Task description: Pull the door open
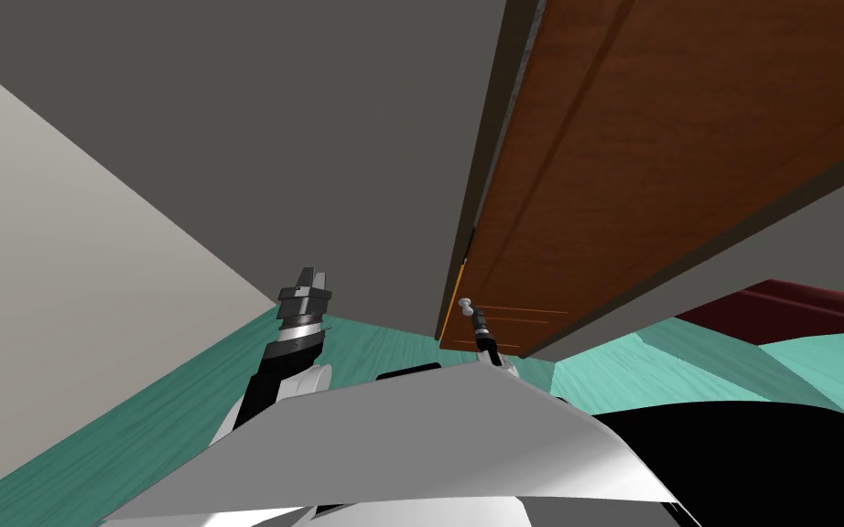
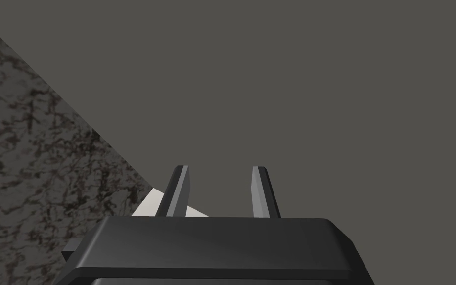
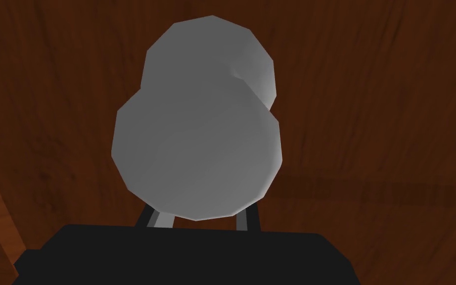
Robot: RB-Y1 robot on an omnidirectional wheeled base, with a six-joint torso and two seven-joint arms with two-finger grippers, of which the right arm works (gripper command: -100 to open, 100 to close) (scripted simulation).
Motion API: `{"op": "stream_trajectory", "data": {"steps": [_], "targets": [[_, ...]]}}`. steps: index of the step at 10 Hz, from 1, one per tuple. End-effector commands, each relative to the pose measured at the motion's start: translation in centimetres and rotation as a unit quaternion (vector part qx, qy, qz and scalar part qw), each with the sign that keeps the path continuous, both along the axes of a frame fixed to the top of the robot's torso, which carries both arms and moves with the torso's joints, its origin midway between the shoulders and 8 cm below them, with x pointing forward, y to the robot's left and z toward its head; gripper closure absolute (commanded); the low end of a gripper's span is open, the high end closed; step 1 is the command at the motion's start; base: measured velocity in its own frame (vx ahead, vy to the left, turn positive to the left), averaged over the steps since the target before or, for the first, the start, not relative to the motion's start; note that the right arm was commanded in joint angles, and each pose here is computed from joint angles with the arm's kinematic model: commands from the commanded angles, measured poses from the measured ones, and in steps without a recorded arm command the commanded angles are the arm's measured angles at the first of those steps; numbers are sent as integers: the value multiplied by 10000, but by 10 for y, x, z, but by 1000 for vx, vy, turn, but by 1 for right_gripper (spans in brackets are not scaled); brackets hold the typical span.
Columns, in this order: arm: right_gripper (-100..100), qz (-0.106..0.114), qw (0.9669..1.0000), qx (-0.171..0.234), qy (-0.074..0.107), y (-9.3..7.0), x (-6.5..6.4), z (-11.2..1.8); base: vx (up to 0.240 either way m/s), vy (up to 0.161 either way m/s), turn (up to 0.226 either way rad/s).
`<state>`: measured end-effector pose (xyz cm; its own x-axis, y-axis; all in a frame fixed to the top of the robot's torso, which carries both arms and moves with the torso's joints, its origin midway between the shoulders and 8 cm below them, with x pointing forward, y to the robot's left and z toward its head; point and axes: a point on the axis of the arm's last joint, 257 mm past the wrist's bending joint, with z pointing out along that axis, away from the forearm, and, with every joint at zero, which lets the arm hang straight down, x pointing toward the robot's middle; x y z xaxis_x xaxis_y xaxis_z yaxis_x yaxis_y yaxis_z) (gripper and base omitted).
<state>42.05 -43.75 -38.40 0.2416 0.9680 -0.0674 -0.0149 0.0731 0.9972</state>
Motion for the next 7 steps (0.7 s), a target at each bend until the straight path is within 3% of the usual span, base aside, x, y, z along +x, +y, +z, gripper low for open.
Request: {"op": "stream_trajectory", "data": {"steps": [1,6,7], "targets": [[100,125,9999,60,-30,15,9,-1,7,1,-21],[100,53,9984,547,-147,11,10,-1,-42,-16,58],[100,17,9967,790,-208,9,10,-1,-32,-15,88]]}}
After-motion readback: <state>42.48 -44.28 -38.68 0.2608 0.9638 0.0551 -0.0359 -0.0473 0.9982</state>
